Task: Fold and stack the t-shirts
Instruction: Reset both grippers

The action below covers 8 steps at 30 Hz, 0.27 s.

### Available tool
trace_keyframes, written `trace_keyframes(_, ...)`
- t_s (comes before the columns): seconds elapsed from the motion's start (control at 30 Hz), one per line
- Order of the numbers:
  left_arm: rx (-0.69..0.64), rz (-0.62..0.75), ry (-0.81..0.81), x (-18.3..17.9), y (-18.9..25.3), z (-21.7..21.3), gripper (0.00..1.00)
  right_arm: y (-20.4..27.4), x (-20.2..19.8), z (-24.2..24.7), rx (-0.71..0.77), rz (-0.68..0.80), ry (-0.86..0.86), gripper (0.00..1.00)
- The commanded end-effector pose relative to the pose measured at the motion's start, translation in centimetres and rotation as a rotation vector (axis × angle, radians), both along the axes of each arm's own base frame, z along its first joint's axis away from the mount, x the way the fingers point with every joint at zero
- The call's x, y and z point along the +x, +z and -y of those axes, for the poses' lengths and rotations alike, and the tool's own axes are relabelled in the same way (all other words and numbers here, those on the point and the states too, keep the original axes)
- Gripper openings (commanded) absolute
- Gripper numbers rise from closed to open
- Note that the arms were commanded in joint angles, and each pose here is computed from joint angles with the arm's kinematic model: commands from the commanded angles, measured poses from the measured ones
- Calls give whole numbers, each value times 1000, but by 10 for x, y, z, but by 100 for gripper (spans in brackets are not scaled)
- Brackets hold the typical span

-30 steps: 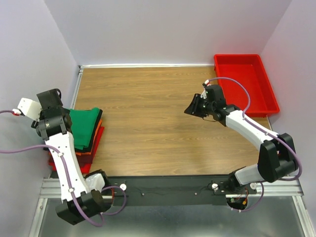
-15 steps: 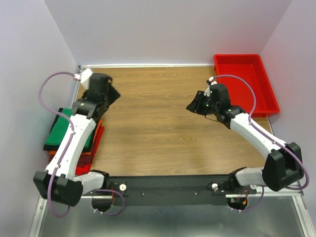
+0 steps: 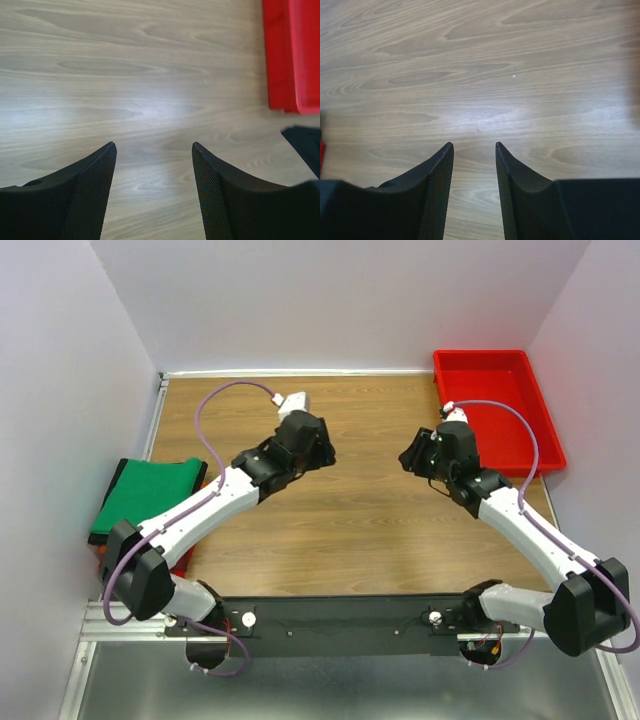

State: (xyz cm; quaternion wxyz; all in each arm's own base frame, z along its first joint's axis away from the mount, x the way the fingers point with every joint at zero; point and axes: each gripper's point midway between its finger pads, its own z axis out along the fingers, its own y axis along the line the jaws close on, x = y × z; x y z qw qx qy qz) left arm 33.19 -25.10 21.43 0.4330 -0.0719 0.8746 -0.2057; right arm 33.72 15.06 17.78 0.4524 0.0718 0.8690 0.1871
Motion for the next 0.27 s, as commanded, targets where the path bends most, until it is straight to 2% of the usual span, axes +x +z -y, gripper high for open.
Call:
trace_keyframes(0.0,-9,12,-106,-8,-10,31,69,1,-5,24,-58,35,-104,47)
trace_keyframes(0.23,-8,35,-159,-12,-4,38,69,17,-8,39,-66,96,-170,47)
